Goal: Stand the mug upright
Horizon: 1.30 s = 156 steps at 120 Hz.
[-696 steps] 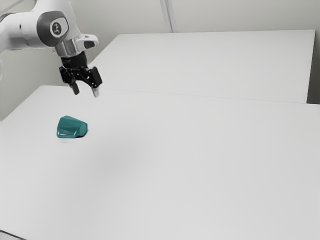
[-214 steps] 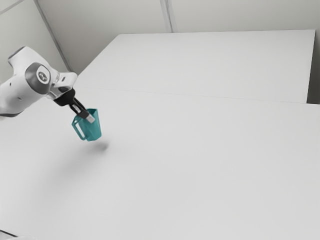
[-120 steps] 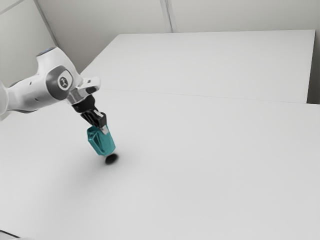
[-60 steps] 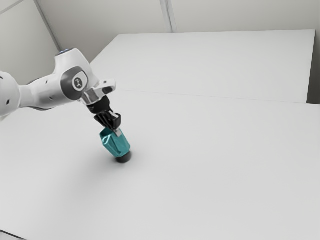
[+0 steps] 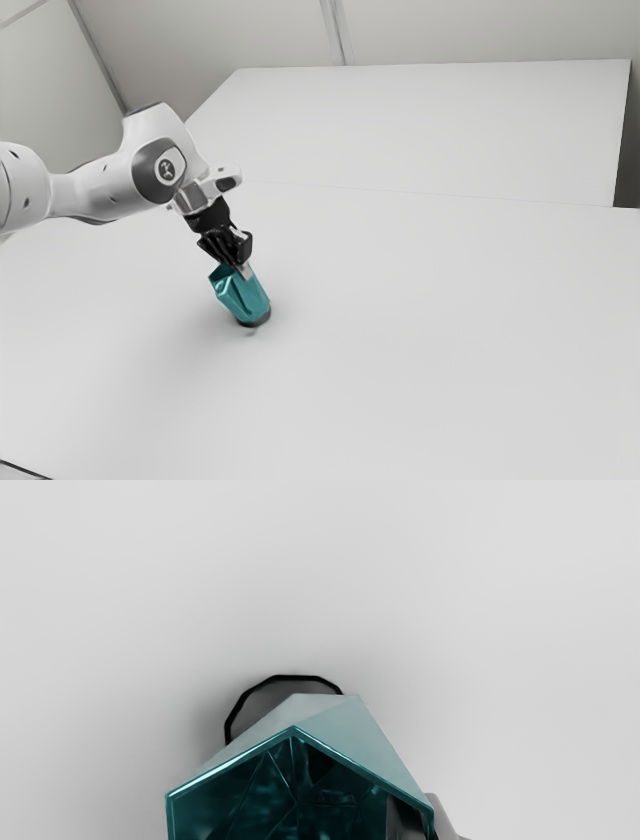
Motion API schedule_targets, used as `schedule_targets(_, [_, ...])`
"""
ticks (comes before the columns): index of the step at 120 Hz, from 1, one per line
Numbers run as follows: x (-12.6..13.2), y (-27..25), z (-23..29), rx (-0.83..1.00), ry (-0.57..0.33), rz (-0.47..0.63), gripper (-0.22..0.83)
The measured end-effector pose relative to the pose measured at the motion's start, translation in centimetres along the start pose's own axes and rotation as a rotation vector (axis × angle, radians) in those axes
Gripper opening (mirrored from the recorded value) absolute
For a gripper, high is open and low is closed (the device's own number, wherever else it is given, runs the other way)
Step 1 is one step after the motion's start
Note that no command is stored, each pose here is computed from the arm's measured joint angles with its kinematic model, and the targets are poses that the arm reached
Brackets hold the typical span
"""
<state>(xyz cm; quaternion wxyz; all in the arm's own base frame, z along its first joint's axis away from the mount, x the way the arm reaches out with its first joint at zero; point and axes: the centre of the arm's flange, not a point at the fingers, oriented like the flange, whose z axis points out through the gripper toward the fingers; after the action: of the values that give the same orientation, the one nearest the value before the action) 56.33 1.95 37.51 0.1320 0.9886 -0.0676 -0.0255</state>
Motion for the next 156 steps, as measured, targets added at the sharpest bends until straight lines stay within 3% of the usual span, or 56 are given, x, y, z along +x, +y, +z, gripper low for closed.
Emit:
schedule_targets(17, [0.0,0.0,0.0,-0.002,-0.002,-0.013,-0.11])
schedule_targets(42, [0.0,-0.2,-0.2,-0.007,-0.005,-0.03,0.3])
schedule_targets(65, [0.3,-0.2,-0.9,-0.007,0.007,-0.037,0.49])
schedule_targets(117, [0.4,0.6,-1.8,0.006,0.022,-0.044,0.6])
schedule_targets(156, [2.4,2.7,-11.2,0.152,0.149,0.021,0.61])
